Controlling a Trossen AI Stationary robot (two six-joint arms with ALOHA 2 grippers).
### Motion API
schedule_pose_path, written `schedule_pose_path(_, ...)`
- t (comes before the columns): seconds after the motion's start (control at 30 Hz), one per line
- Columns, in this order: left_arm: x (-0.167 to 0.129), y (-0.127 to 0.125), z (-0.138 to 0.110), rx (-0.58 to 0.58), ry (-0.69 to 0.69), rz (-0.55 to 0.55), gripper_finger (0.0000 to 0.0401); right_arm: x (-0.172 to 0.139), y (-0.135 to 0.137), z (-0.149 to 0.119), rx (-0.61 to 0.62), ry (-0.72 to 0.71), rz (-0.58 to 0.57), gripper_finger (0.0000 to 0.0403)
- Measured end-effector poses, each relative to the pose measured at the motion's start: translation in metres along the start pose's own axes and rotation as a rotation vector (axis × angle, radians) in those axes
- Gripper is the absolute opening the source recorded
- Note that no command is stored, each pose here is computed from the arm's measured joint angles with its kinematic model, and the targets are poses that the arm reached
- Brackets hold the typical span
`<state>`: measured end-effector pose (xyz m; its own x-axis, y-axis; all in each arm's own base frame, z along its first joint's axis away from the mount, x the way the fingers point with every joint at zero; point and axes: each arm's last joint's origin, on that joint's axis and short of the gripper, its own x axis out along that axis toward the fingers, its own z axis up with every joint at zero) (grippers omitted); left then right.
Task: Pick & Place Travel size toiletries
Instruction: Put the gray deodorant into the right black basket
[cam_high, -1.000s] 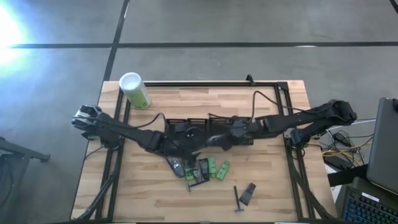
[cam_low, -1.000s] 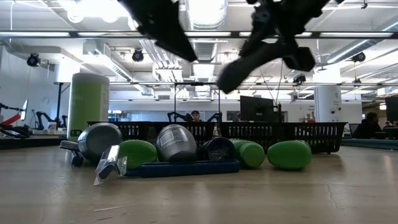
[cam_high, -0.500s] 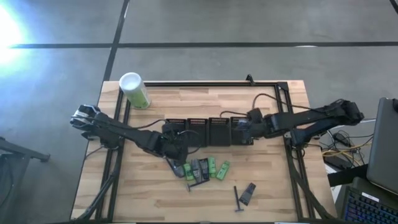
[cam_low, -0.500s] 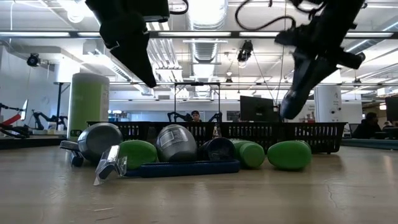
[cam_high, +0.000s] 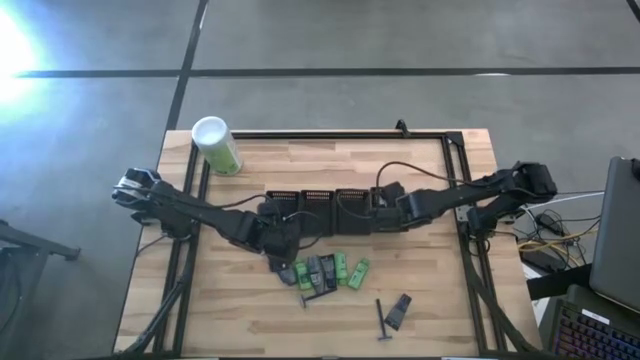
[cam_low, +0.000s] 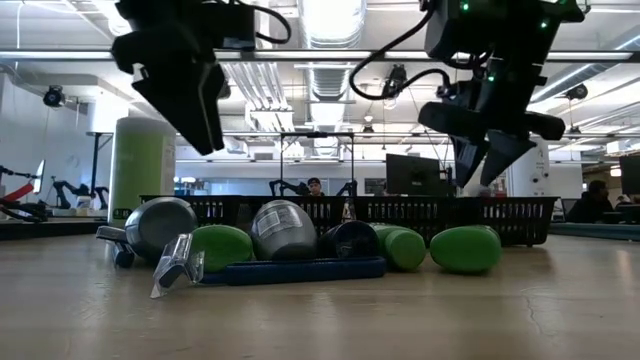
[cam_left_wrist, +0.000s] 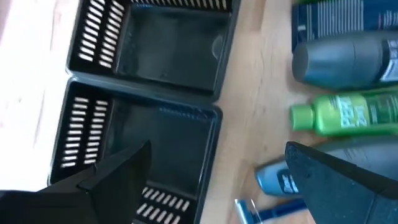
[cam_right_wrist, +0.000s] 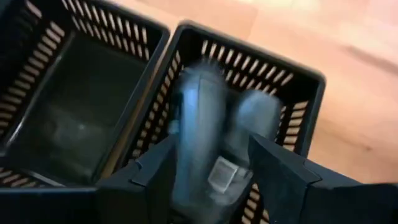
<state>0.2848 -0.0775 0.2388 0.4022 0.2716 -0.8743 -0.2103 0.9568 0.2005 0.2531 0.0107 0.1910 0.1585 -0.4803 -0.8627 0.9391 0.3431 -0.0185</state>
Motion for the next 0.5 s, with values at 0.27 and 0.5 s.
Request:
schedule_pose_path(0.27,-0.003,-0.005,-0.005,0.088,0.066,-0.134,0.0373,-0.02,-0.006,0.002,-0.01,0.03,0.094,0.0246)
schedule_pose_path(0.5,0.008,-0.016,-0.019,0.456,0.057,-0.271,0.0374,-0.04,-0.018,0.011,-0.004,-0.011,0.178,0.0288)
